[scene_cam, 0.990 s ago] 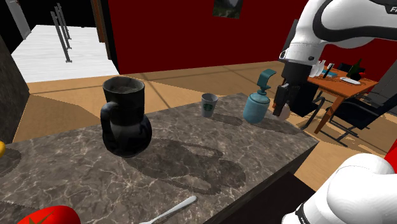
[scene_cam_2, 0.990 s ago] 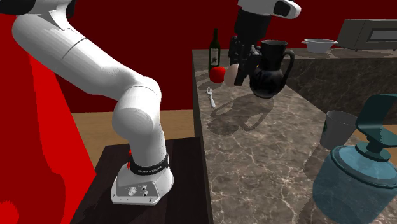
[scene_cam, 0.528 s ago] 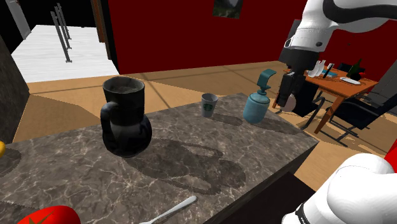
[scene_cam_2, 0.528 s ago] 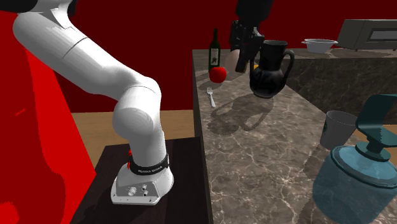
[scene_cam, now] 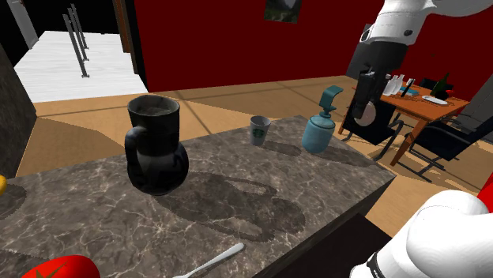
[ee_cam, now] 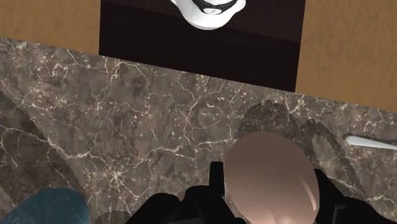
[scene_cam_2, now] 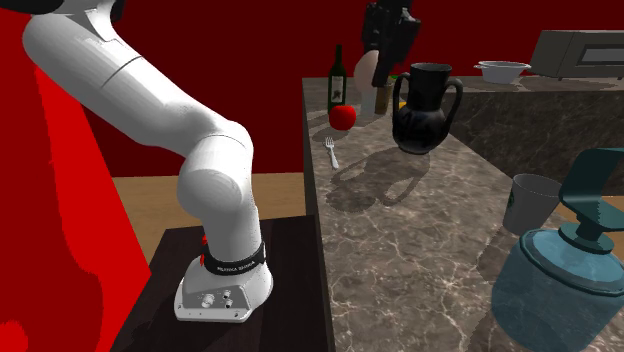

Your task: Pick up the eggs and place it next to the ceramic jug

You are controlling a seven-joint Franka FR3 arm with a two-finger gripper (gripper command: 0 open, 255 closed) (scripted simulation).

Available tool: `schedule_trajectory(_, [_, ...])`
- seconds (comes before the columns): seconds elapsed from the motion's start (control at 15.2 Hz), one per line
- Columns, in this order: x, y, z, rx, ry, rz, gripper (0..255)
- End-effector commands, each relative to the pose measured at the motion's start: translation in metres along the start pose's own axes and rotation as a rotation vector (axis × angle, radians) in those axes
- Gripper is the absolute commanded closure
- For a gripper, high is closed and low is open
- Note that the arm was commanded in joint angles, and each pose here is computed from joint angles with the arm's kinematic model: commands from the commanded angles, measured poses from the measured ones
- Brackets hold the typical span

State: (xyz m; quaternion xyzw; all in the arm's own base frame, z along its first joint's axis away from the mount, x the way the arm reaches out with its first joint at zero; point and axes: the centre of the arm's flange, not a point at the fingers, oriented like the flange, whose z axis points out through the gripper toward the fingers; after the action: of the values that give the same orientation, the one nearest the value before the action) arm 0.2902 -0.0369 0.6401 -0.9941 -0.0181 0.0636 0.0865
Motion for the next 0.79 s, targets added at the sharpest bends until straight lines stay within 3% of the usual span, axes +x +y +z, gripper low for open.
schedule_trajectory(0.0, [0.000, 0.000, -0.011, 0.000, 0.000, 0.000, 255])
schedule_trajectory(0.53, [-0.005, -0.008, -0.052, 0.000, 0.000, 0.000, 255])
schedule_trajectory(0.73, [0.010, -0.044, -0.048, 0.000, 0.000, 0.000, 255])
